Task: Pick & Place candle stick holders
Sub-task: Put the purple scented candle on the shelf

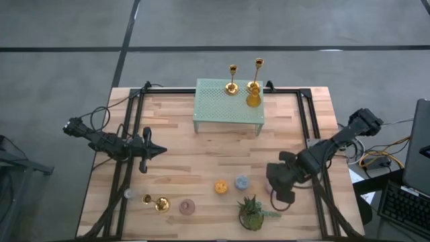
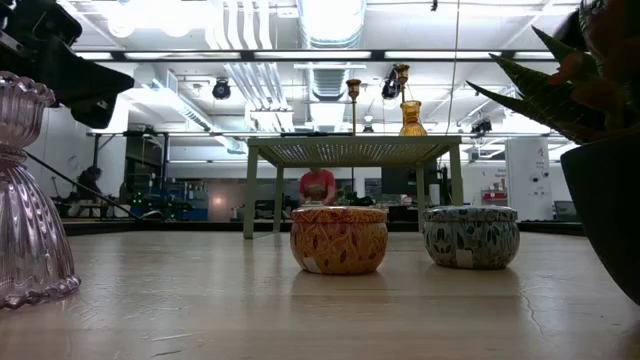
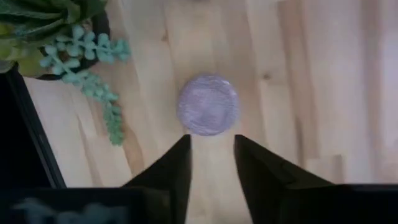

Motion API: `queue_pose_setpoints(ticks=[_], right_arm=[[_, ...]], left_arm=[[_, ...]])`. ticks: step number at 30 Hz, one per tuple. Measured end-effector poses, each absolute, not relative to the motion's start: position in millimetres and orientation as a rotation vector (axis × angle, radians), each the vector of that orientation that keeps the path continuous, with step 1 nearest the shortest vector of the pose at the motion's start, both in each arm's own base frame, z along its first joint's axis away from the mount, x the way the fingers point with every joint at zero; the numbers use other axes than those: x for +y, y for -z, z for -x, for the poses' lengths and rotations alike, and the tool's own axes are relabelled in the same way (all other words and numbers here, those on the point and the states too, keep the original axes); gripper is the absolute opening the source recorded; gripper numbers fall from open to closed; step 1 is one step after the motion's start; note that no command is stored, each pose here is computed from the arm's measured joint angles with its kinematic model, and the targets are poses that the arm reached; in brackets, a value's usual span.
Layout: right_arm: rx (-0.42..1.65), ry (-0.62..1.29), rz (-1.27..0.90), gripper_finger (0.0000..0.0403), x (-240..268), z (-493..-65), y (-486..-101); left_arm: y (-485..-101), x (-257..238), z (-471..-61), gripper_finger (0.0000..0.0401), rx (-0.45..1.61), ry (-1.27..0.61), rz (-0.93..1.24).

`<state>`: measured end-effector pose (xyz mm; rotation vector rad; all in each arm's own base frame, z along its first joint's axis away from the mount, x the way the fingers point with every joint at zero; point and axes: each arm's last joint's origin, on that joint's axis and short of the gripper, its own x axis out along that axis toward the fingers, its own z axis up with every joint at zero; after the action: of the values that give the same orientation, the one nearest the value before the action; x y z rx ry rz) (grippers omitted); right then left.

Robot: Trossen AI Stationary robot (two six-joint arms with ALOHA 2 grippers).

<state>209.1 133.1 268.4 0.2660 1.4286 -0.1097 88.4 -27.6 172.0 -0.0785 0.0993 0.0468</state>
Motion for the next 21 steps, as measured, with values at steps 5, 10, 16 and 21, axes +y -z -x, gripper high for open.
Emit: queue_pose_setpoints(ticks=[5,10,16,21], right_arm=[[1.372,0.074,-0.315,0.0192,144,-209,-246],[1.39,0.093,-0.312,0.0259,141,-205,-223],[1.369,0.094,-0.322,0.0328,139,-203,-204],[1.355,0.118,-0.3,0.0363,137,-200,-194]], left_arm=[[-172,-28,-88,0.0005,0.099,-0.047,0.079],[-172,-28,-88,0.0005,0.1,-0.047,0.079],[-172,-28,-88,0.0005,0.099,-0.046,0.079],[-172,-28,-88,0.0005,0.1,-0.047,0.078]])
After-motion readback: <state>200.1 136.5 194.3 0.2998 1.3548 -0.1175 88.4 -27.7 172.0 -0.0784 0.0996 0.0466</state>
